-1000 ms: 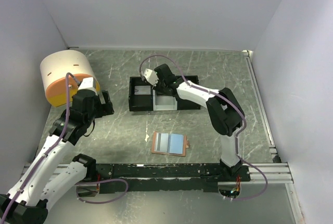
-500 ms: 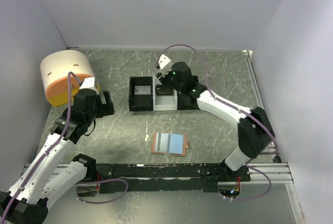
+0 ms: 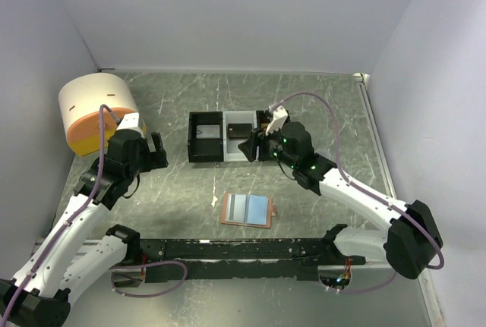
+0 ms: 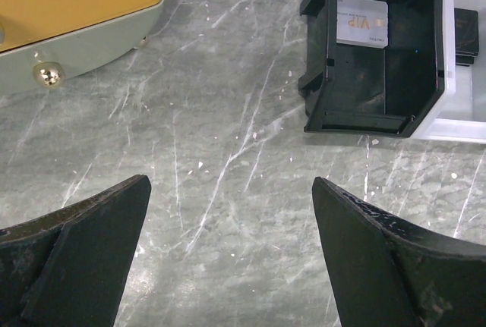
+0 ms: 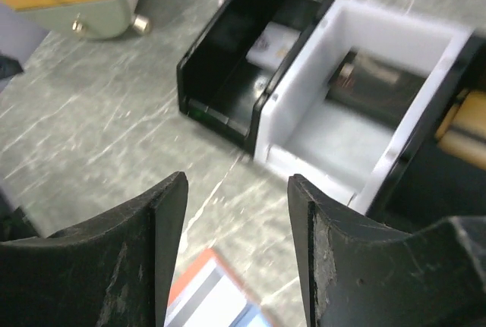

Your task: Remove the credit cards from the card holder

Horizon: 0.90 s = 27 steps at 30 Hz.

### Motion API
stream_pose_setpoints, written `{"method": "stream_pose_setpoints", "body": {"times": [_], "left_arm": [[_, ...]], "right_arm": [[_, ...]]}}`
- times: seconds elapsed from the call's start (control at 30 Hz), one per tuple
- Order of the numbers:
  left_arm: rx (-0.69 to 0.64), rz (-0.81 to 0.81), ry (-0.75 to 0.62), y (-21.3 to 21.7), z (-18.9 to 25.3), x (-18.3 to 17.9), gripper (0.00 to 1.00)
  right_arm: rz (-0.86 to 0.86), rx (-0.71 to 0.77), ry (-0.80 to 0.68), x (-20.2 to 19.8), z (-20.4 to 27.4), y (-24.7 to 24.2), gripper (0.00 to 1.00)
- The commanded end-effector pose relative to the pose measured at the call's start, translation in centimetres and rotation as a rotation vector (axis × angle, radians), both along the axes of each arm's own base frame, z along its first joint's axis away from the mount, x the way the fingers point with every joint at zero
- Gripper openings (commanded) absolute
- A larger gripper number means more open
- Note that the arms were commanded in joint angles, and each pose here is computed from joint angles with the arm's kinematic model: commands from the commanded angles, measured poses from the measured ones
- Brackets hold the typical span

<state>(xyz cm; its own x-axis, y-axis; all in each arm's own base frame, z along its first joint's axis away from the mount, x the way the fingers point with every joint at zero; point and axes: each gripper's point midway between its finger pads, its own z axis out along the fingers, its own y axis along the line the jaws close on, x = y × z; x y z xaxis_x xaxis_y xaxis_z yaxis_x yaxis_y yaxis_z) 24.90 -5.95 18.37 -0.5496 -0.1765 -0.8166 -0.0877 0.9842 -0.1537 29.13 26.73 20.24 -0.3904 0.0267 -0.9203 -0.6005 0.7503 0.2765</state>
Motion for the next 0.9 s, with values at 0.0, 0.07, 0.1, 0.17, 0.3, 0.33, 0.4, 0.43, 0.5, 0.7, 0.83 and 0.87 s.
{"method": "stream_pose_setpoints", "body": {"times": [0.0, 0.07, 0.1, 0.17, 0.3, 0.33, 0.4, 0.43, 0.5, 0.7, 0.83, 0.87], "left_arm": [[-0.007, -0.019, -0.014, -0.3, 0.3, 0.2, 1.00], [-0.007, -0.019, -0.016, -0.3, 0.3, 0.2, 1.00], [-0.005, -0.018, -0.015, -0.2, 0.3, 0.2, 1.00], [-0.007, -0.018, -0.018, -0.2, 0.4, 0.2, 1.00], [-0.019, -0.037, -0.026, -0.6, 0.5, 0.2, 1.00], [-0.026, -0.051, -0.029, -0.8, 0.6, 0.2, 1.00], [-0.043, -0.087, -0.029, -1.5, 0.7, 0.1, 1.00], [-0.054, -0.108, -0.030, -1.9, 0.7, 0.1, 1.00], [-0.080, -0.161, -0.035, -2.9, 0.7, 0.0, 1.00], [-0.318, -0.415, -0.027, -8.7, 2.6, -1.8, 1.00], [-0.725, -0.707, -0.107, -15.1, 6.6, -4.5, 0.99], [-0.769, -0.721, -0.081, -15.6, 5.7, -4.9, 0.99]], "right_arm": [[0.020, 0.089, 0.282, -4.1, -3.3, 0.0, 0.55], [0.005, 0.112, 0.350, -5.3, -4.6, -0.4, 0.54], [-0.008, 0.130, 0.375, -5.8, -5.1, -0.7, 0.54], [-0.046, 0.165, 0.427, -6.5, -6.1, -1.2, 0.54], [-0.105, 0.192, 0.517, -7.6, -8.0, -2.1, 0.53], [-0.113, 0.193, 0.538, -7.9, -8.3, -2.2, 0.53], [-0.131, 0.177, 0.572, -8.2, -9.0, -2.5, 0.52], [-0.150, 0.169, 0.592, -8.3, -9.4, -2.7, 0.51], [-0.184, 0.172, 0.638, -8.6, -10.4, -3.0, 0.50], [-0.195, 0.235, 0.738, -9.8, -12.5, -2.6, 0.50], [-0.169, 0.270, 0.765, -10.3, -13.1, -2.2, 0.50], [-0.164, 0.266, 0.766, -10.4, -13.2, -2.1, 0.50]]}}
